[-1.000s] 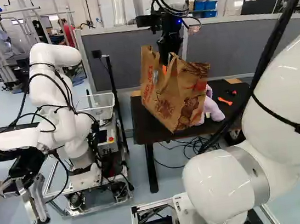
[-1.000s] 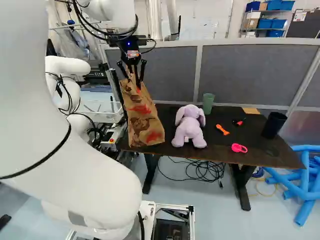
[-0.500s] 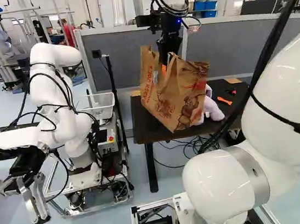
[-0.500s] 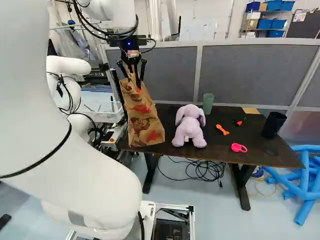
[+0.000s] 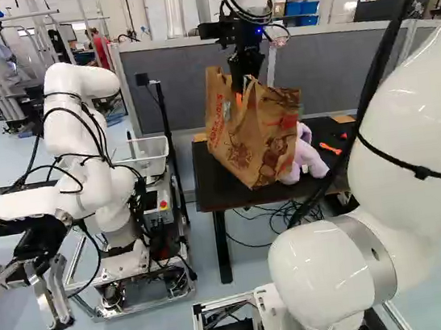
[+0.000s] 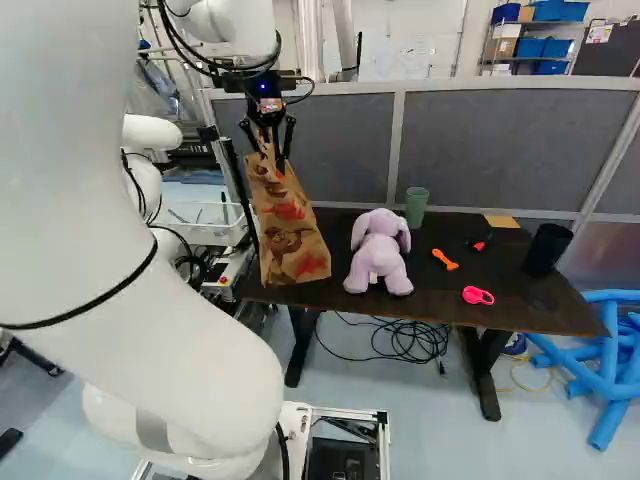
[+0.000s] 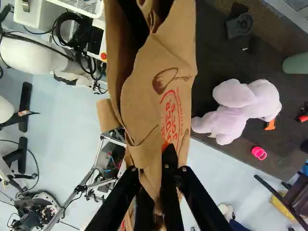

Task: Pick up the bag on the ground and place it on the table

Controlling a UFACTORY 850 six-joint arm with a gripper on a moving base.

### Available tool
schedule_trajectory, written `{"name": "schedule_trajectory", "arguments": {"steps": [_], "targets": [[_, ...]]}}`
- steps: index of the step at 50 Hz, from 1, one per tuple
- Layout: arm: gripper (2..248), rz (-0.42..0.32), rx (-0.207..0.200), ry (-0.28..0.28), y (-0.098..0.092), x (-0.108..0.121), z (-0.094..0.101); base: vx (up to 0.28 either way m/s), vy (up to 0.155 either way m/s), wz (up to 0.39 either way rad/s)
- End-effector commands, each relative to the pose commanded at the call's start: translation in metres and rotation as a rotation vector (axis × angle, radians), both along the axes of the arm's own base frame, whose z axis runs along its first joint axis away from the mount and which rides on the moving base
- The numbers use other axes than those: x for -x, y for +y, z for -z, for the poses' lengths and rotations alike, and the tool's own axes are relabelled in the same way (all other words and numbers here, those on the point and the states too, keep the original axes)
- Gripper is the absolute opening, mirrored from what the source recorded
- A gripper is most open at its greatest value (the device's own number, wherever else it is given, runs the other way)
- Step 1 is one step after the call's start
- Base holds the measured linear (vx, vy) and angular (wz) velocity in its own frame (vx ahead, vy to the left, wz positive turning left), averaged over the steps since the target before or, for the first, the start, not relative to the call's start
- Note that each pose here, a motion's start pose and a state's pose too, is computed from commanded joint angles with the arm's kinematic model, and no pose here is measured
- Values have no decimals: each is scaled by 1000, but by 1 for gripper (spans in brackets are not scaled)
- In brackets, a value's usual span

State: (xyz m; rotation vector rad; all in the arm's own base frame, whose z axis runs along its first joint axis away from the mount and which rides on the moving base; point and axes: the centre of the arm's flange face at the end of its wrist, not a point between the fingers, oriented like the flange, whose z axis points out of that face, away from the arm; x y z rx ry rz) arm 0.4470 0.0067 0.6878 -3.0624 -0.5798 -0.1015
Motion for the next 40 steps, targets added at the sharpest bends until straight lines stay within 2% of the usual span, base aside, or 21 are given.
{"name": "schedule_trajectory", "arguments": {"steps": [17,31,40], "targets": [[21,7,-27,-1,3,-22,0,0,0,0],[21,10,-63,-3,10,-41,-1,0,0,0],[21,5,-71,-5,14,-52,-1,0,0,0]]}}
